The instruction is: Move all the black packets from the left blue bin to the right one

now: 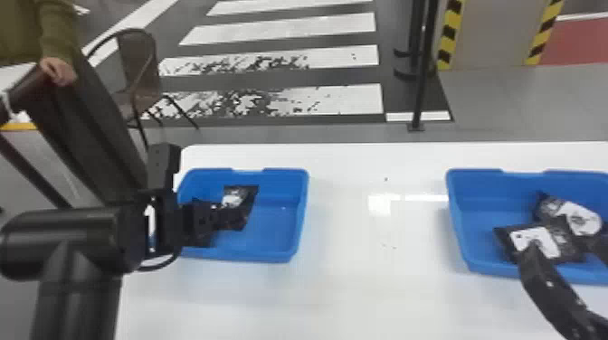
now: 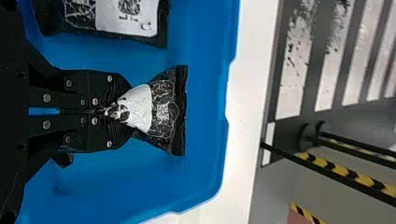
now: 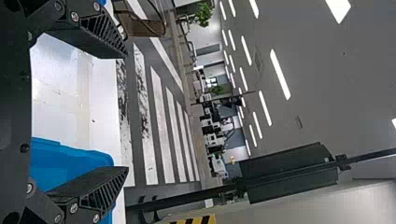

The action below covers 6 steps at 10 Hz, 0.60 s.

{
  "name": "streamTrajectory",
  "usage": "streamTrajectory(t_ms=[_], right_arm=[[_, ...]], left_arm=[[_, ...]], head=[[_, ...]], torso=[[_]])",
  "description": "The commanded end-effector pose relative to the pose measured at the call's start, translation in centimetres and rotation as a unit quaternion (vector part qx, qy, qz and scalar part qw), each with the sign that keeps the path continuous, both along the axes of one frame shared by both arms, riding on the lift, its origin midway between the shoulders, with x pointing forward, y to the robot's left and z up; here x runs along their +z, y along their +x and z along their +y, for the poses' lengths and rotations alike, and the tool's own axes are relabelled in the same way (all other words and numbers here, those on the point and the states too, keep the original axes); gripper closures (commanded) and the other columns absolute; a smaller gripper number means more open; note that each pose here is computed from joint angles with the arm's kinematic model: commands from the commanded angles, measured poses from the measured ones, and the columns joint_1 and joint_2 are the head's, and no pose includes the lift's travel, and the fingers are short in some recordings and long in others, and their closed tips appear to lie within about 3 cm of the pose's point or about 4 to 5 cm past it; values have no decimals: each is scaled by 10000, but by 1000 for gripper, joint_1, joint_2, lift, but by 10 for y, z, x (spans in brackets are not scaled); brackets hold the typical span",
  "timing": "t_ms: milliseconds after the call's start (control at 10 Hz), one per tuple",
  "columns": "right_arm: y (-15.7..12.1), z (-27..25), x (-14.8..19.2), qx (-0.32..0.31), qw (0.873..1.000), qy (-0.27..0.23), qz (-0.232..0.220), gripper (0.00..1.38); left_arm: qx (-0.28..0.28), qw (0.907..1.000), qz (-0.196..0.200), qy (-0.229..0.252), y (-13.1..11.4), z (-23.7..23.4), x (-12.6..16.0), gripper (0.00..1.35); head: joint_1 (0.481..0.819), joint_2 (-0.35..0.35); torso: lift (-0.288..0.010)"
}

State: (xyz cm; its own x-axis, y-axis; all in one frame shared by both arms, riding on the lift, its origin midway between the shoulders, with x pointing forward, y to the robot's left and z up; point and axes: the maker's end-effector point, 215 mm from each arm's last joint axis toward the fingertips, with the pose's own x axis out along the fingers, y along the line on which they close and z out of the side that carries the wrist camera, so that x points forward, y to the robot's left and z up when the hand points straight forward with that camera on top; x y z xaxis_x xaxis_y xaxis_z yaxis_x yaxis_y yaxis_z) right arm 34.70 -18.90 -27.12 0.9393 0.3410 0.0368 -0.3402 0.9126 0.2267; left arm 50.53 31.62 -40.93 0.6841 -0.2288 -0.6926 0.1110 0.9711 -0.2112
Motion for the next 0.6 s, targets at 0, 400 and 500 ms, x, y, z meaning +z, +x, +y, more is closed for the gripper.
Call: streamTrajectory(t_ms=[0,400,500], right_arm=[[9,5,8,104,9999,52,-92,176],[31,55,11,1106,9925,513,-38,180],[35,67,12,1305,9897,583,6,182]], left_arm=[[-522,9958,-675,-319,-5,-47,34,1208],[-1674,9653,-1692,-1071,-41,-166,86,1208],[-1882,9588,-1696,-1285,-53,-190,88,1208]], head=[[695,176],[695,59],[695,43]], torso=[[-140],[-140],[-140]])
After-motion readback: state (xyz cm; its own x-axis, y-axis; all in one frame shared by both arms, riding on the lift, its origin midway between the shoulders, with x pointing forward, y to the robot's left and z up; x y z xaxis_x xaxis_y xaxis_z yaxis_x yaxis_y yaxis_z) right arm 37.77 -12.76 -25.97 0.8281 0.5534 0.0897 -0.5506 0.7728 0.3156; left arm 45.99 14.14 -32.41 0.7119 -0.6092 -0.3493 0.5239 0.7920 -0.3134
